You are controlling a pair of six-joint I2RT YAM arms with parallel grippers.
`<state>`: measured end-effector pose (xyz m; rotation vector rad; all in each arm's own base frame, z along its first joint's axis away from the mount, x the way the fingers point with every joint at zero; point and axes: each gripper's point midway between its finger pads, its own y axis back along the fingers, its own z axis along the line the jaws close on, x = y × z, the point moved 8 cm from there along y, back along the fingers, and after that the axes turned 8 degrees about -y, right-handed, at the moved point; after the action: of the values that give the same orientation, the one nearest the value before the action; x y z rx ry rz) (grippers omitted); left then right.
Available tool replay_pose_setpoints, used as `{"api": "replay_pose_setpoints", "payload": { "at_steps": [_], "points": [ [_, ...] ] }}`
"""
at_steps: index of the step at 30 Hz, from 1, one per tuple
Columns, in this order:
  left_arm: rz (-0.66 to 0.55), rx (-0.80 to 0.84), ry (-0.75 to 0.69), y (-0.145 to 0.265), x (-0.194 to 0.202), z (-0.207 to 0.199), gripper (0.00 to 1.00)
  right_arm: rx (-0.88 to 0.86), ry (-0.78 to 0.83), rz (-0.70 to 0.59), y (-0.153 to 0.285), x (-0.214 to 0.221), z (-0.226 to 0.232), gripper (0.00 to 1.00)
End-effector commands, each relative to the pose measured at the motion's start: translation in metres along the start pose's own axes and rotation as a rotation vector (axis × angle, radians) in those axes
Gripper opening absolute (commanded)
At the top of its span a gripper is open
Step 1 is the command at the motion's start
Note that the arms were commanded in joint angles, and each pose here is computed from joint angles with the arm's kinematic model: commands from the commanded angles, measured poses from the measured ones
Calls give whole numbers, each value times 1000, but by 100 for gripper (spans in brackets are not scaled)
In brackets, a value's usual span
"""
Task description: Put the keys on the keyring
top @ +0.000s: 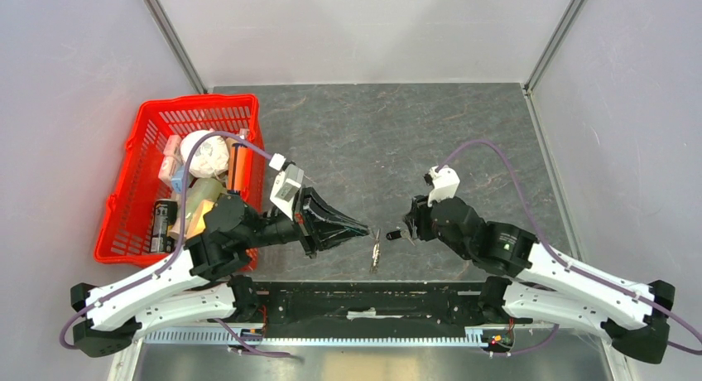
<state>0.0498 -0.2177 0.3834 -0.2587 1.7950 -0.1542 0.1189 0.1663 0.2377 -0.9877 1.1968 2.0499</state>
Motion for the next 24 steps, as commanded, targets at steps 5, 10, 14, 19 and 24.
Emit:
{"api": "replay_pose_setpoints", "payload": {
  "at_steps": [5, 10, 14, 19, 24],
  "points": [
    [-29, 32, -50, 4, -2, -3, 2, 49, -170, 124, -40, 15, -17, 50],
    [-23, 28, -58, 5, 0, -2, 2, 43, -234, 206, -59, 28, -29, 49],
    [-17, 27, -63, 6, 1, -2, 2, 35, -256, 262, -72, 42, -35, 49],
    [-14, 32, -66, 7, 3, -2, 2, 40, -250, 306, -86, 51, -37, 47],
    [-12, 35, -68, 9, 5, -3, 2, 87, -243, 328, -98, 60, -45, 44]
  ]
}}
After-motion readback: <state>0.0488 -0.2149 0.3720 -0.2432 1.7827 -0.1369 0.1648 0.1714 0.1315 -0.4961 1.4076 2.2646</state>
